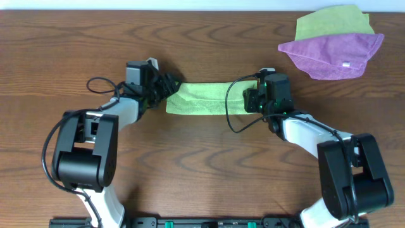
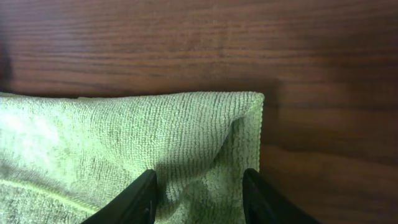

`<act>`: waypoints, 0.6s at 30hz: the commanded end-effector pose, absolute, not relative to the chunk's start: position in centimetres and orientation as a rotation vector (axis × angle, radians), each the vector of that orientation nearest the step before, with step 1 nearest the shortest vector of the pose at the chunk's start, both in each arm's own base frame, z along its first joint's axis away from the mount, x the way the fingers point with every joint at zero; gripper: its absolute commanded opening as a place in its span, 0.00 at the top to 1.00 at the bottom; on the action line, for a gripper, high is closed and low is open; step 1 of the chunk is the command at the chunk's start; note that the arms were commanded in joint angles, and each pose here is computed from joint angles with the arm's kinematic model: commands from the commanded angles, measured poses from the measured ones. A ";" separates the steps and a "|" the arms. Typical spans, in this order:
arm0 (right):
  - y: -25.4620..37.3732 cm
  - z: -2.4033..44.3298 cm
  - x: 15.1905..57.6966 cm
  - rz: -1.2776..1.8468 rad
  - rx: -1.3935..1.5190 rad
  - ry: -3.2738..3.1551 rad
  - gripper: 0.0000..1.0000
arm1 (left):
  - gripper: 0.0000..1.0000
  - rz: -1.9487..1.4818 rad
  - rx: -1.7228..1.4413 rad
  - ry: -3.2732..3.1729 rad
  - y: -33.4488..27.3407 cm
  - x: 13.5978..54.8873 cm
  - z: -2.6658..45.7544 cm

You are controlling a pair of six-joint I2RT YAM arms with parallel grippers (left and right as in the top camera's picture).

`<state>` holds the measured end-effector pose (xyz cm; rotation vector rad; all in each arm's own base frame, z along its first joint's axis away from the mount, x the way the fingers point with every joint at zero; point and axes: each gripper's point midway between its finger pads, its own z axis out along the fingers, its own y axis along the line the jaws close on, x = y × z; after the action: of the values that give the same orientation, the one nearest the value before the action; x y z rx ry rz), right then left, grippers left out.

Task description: Fold the cloth

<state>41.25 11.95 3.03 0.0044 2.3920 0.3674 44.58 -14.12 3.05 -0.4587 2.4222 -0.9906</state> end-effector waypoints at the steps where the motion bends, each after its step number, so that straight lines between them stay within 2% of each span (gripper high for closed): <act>1: 11.9 5.2 41.8 0.373 0.026 2.346 0.56 | 0.35 -1.085 -0.400 2.399 -14.2 45.3 4.2; 11: 11.6 7.6 40.1 0.398 0.078 2.368 0.55 | 0.32 -1.163 -0.354 2.357 -14.3 45.5 6.9; 18: 14.9 7.8 37.8 0.650 0.041 2.435 0.52 | 0.28 -1.146 -0.399 2.412 -14.1 44.7 6.0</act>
<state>38.24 12.88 6.46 0.0440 2.4442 0.5016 44.09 -14.13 4.43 -0.4330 2.4408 -1.1475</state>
